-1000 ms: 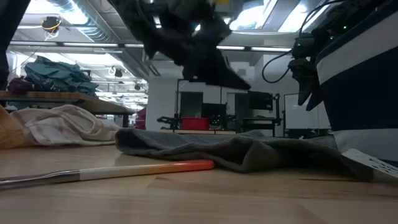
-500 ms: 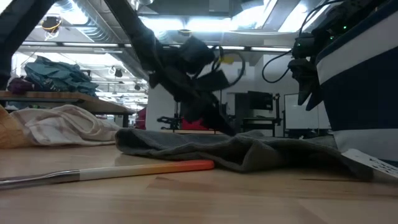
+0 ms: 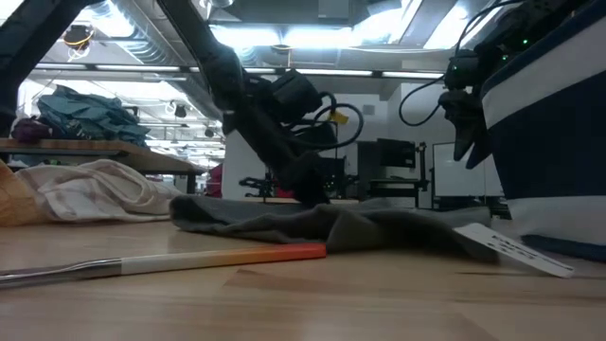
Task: Fold towel
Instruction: Fold the grey towel
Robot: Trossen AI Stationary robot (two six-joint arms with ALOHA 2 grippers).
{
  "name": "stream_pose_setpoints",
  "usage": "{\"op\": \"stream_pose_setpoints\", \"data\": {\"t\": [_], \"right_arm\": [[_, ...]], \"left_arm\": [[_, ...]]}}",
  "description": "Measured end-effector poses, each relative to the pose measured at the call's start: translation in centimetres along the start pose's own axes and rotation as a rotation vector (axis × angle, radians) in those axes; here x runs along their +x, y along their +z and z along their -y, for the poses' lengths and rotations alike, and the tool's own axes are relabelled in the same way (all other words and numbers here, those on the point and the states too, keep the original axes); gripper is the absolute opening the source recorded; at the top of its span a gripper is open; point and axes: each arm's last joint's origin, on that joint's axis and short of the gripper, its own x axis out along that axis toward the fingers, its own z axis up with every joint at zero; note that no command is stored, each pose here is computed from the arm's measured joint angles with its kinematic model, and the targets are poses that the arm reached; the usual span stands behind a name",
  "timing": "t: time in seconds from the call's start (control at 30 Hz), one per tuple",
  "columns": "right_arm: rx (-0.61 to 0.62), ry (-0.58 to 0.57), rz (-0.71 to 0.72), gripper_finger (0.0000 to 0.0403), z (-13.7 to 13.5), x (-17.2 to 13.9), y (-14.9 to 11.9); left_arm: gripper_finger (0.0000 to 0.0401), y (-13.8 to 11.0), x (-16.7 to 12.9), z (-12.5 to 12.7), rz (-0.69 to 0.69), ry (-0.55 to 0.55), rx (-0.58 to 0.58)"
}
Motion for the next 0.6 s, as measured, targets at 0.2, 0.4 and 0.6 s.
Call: {"op": "stream_pose_setpoints", "data": {"t": [0.2,0.4,0.6], "right_arm": [[0.000,-0.020,0.005,0.0162,0.1,0.0,0.0],[0.000,-0.020,0.005,0.0162,0.1,0.0,0.0],[0.000,0.001,-0.001,0.0162,0.0,0.0,0.0]], "left_arm": [[0.0001,-0.8,-0.4,-0.8,-0.081,0.017,-0.177],[0.0001,-1.3,-1.5,-0.8,-0.181,0.029,-0.305],[0.0001,-1.3,-3.7,-0.5,-0.265,0.036,-0.367]]}}
